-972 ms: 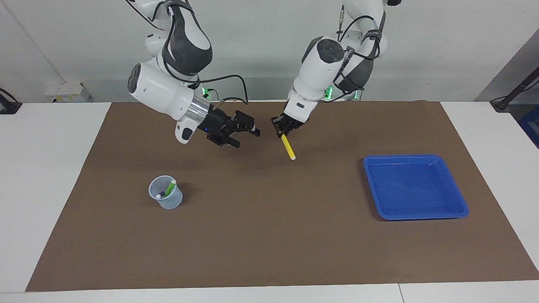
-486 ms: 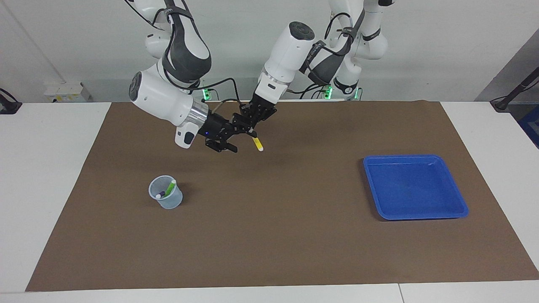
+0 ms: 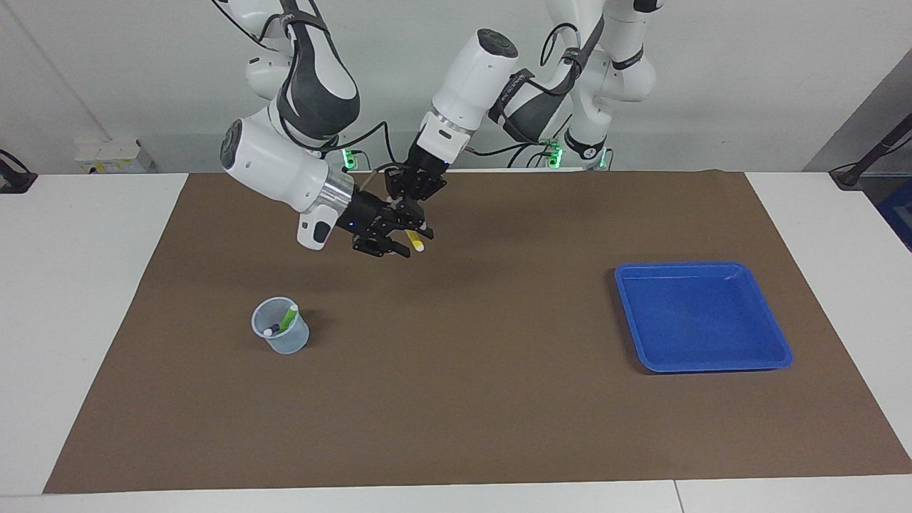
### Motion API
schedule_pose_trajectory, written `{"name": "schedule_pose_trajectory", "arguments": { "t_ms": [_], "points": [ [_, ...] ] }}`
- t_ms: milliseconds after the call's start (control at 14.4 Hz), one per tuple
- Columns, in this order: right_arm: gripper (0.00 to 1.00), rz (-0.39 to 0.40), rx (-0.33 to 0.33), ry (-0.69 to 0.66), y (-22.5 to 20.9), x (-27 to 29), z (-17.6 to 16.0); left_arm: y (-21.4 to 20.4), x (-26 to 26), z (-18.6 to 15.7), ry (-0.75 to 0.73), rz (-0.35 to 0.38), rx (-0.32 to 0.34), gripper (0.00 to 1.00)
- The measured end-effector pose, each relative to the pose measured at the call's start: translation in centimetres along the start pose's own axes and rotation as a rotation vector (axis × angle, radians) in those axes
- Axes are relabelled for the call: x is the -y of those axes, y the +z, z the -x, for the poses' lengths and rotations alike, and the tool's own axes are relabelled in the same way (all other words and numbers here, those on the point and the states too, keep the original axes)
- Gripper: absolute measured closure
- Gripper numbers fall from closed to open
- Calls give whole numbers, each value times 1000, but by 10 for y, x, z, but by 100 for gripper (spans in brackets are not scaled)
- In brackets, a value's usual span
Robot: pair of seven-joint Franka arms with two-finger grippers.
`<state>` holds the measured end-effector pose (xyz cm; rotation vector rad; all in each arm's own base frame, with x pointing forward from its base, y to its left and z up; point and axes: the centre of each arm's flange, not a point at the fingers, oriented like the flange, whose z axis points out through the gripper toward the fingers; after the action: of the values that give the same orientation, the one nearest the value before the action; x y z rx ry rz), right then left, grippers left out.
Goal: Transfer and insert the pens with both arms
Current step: 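Pass the yellow pen from the left gripper to the right gripper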
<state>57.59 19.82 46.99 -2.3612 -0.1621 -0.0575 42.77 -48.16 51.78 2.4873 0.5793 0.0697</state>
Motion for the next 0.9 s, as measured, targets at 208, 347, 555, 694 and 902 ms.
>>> {"name": "schedule_pose_trajectory", "arguments": {
  "t_ms": [208, 347, 555, 694, 902],
  "points": [
    [63, 0, 1, -3, 0, -1, 0, 2, -1, 0, -6, 10, -3, 82],
    [81, 11, -1, -9, -1, -7, 0, 0, -2, 1, -5, 15, -5, 82],
    [81, 11, -2, -10, -1, -7, 0, 1, -2, 1, -5, 17, -5, 82],
    [81, 11, -2, -10, -1, -6, 0, 1, -2, 1, -6, 16, -5, 80],
    [81, 10, -4, -12, -2, -5, 0, 3, 0, 1, -13, 0, 2, 57]
  ]
}}
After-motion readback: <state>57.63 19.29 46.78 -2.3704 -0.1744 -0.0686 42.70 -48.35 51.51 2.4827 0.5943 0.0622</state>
